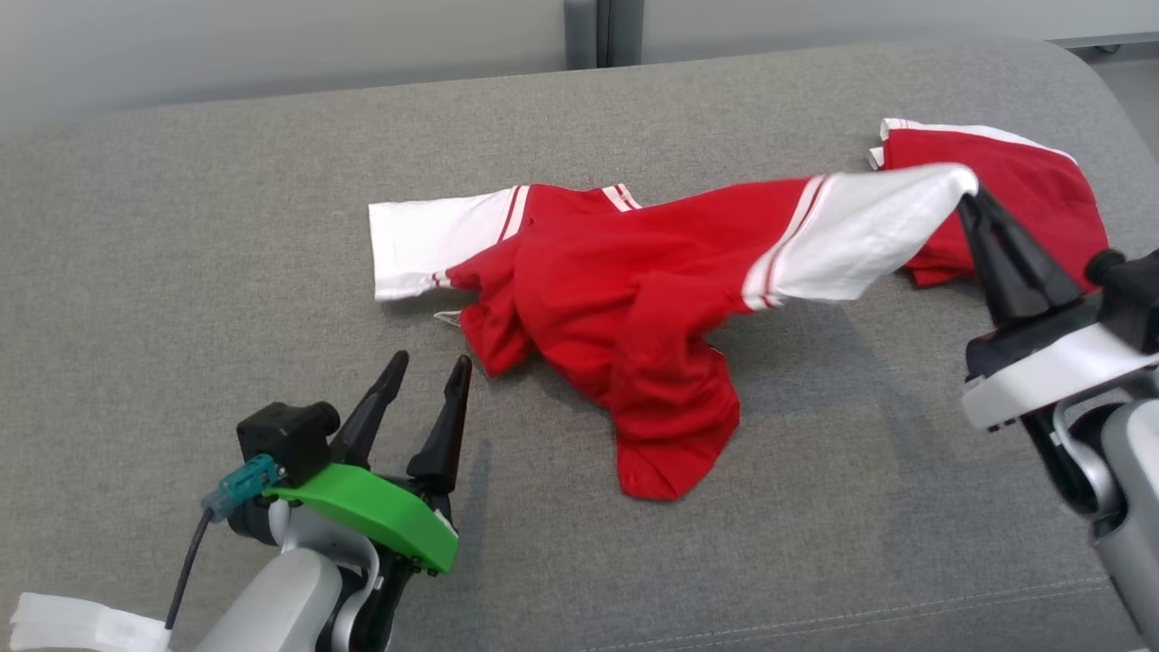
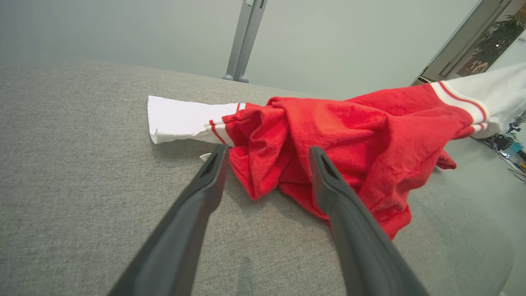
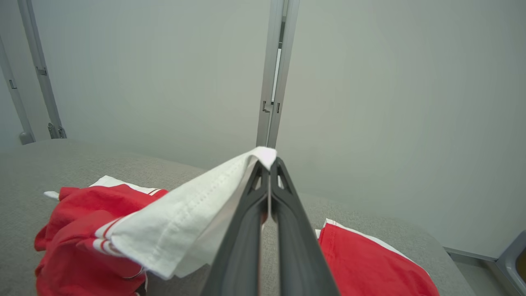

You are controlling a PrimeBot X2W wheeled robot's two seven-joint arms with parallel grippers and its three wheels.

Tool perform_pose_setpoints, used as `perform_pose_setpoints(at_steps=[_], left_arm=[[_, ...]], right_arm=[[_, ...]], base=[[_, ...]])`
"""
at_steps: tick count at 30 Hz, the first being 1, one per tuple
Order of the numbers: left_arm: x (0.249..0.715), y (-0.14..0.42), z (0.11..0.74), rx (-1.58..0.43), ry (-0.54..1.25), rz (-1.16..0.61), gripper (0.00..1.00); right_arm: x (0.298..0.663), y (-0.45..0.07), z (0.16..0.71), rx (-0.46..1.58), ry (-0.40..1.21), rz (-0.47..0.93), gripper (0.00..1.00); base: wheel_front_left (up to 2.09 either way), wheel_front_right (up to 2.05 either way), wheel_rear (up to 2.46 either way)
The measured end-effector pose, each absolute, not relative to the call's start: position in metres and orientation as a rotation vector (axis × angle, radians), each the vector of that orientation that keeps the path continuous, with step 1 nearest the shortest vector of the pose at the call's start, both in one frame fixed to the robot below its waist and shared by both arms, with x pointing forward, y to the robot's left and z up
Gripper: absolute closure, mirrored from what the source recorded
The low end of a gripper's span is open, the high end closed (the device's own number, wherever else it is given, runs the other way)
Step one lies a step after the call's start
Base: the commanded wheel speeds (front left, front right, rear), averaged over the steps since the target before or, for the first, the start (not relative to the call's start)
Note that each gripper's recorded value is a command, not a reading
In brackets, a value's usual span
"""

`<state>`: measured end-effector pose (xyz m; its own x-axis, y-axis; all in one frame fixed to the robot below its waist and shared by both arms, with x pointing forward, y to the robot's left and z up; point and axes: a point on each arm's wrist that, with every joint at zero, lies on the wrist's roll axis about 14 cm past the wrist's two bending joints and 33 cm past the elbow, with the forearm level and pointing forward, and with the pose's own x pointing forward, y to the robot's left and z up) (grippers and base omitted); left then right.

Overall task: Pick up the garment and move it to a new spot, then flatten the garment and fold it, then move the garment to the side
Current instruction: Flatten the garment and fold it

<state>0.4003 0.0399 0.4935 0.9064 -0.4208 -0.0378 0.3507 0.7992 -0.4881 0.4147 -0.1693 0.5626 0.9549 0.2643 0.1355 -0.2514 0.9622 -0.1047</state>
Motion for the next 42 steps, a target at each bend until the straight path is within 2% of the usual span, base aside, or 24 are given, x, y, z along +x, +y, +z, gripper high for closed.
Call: perform_pose_setpoints(at_steps=[4, 12, 29, 35, 42], left_arm=[[0.393, 0.024, 0.501, -0.514, 0.138, -0.452, 0.0], [0.379, 0.005, 0.513, -0.57, 0.127, -0.486, 0.0], [0.37, 0.036, 0.512, -0.625, 0.11, -0.36, 0.0], [0.366, 0.057, 0.515, -0.622, 0.084, -0.299, 0.0], [0.365, 0.08, 0.519, -0.626, 0.047, -0.231, 0.0]], right_arm=[[0.419, -0.175, 0.606, -0.183, -0.222, 0.303, 1.0], [0.421, -0.133, 0.669, -0.35, -0.29, 0.485, 1.0], [0.402, 0.014, 0.759, -0.269, -0.386, 0.928, 1.0], [0.419, 0.033, 0.783, -0.239, -0.39, 0.934, 1.0], [0.463, 0.012, 0.771, -0.266, -0.265, 0.814, 1.0]], base=[[0.0, 0.0, 0.0], [0.0, 0.0, 0.0], [0.0, 0.0, 0.0], [0.0, 0.0, 0.0], [0.0, 0.0, 0.0]])
